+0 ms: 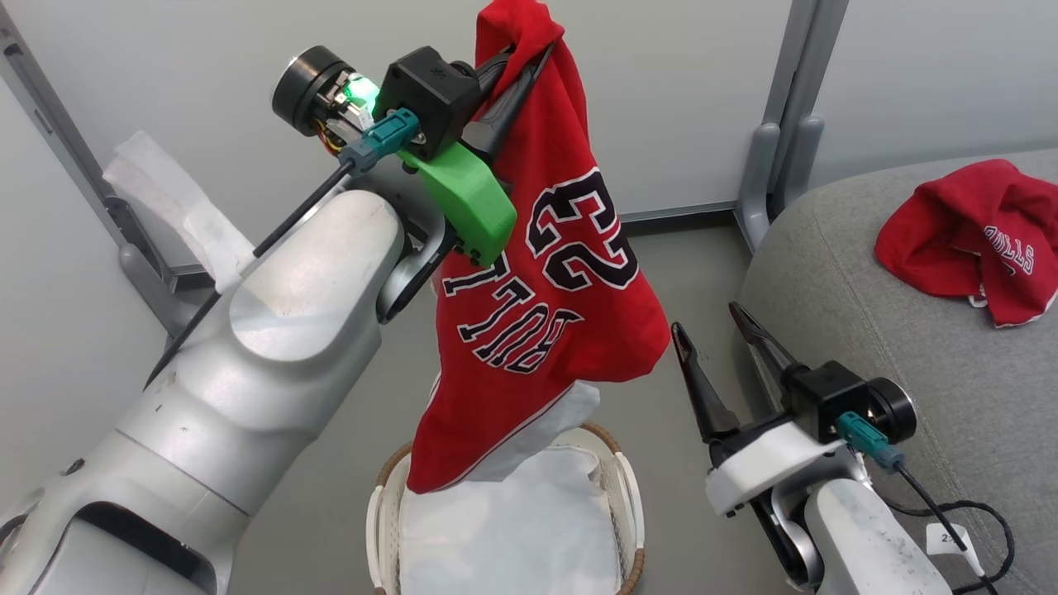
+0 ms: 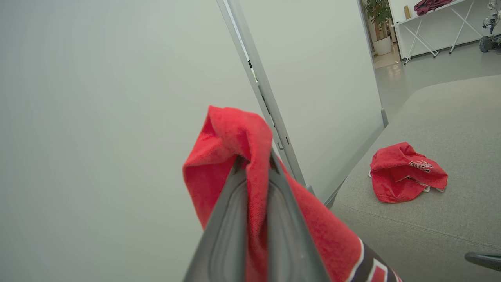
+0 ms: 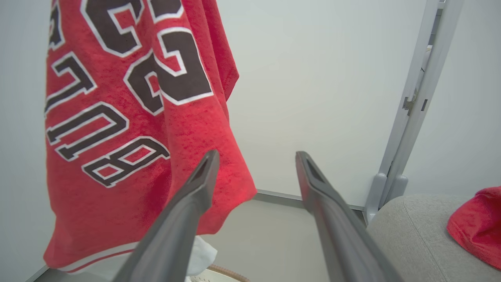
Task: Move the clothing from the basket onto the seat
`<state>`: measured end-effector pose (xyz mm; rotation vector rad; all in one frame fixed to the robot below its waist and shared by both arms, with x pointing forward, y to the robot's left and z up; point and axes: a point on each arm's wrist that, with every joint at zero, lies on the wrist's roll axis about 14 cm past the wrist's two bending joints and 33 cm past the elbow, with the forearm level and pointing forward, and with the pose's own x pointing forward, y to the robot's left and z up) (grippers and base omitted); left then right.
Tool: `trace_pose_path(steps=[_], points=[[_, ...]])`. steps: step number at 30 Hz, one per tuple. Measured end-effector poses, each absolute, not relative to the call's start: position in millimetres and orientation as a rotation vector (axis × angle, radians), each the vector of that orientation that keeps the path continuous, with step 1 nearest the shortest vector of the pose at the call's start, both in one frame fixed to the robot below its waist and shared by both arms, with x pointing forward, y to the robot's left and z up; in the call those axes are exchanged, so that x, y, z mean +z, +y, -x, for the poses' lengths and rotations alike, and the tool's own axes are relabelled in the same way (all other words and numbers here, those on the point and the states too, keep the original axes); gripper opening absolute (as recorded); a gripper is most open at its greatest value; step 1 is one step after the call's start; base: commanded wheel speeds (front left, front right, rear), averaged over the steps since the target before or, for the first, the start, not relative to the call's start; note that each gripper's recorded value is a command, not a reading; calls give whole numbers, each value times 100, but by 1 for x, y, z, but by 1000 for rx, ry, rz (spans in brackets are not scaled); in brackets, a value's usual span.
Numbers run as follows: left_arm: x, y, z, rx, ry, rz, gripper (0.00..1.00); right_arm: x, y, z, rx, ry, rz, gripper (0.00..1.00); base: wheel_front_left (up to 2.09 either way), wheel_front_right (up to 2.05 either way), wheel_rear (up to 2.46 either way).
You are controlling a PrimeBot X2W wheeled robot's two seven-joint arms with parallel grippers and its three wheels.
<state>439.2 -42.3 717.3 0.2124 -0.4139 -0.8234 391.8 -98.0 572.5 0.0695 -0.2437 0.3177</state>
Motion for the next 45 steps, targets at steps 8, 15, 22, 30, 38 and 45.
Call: trace_pose_path(steps=[8,15,22,30,38,45], points=[[723,-40,-435,-826,-427,-210,0,598,-65,-402,421,-306,1,100,0,0,0],[727,-42,-428,-840,-446,-213,0,607,-50,-421,465,-310,110,100,0,0,0],[732,-50,-417,-871,-468,-216,0,591,-24,-432,553,-238,175,100,0,0,0],[723,-35,-420,-841,-435,-201,0,587,-5,-437,612,-198,164,0,0,0,0],[694,-15,-431,-772,-341,-106,38,594,-17,-442,588,-209,168,0,0,0,0],[662,-10,-434,-743,-270,-43,100,610,-52,-451,509,-244,188,0,0,0,0]])
